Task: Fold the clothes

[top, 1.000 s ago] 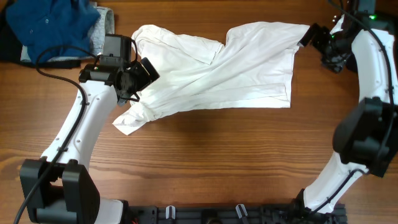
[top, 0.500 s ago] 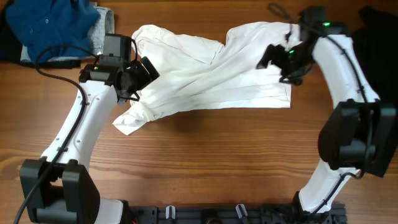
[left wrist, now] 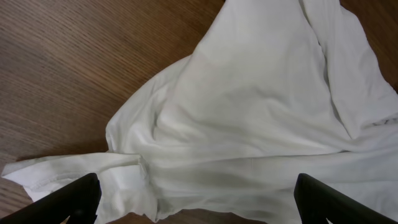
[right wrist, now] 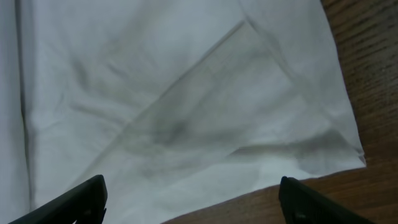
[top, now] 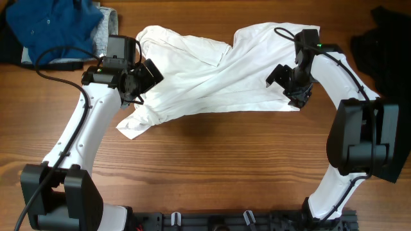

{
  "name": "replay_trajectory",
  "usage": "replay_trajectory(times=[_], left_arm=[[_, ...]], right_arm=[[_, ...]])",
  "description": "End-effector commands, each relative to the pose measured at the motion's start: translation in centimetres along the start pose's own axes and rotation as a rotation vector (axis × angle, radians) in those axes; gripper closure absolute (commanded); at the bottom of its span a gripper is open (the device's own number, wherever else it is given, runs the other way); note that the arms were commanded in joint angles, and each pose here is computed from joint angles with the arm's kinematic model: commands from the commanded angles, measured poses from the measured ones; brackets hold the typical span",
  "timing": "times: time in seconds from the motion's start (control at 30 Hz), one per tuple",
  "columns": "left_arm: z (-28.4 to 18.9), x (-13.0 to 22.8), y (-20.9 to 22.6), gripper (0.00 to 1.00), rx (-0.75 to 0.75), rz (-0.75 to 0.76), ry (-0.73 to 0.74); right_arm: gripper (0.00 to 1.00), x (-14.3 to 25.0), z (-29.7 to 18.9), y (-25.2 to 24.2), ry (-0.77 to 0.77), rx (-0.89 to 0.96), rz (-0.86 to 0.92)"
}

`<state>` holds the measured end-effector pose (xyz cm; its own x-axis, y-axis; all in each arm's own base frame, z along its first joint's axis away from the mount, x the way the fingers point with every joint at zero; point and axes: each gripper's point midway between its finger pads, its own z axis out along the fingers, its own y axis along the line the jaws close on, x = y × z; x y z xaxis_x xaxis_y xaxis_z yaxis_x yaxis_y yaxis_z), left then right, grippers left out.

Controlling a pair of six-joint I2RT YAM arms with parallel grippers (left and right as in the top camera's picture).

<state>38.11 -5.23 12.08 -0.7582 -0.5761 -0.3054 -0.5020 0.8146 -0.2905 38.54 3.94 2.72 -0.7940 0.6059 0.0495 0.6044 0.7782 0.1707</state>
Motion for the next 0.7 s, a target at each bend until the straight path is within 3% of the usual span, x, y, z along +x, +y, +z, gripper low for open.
replay_trajectory(times=[0.0,0.27,0.67], left_arm=[[-0.4,-0.3,0.1,0.00,-0.010,0.011,-0.020],[-0.4,-0.3,0.1,0.00,-0.010,0.011,-0.020],[-0.4,-0.4,0.1,0.00,-0.013,0.011,-0.023]], right_arm=[[0.12,-0.7,0.6,-0.9,-0.041,0.040,0.033],[0.15,-1.5,1.4,-1.0,-0.071,0.044,0.045],[0.31,-1.1,2.5,-1.5,-0.041,0.070,0.054]])
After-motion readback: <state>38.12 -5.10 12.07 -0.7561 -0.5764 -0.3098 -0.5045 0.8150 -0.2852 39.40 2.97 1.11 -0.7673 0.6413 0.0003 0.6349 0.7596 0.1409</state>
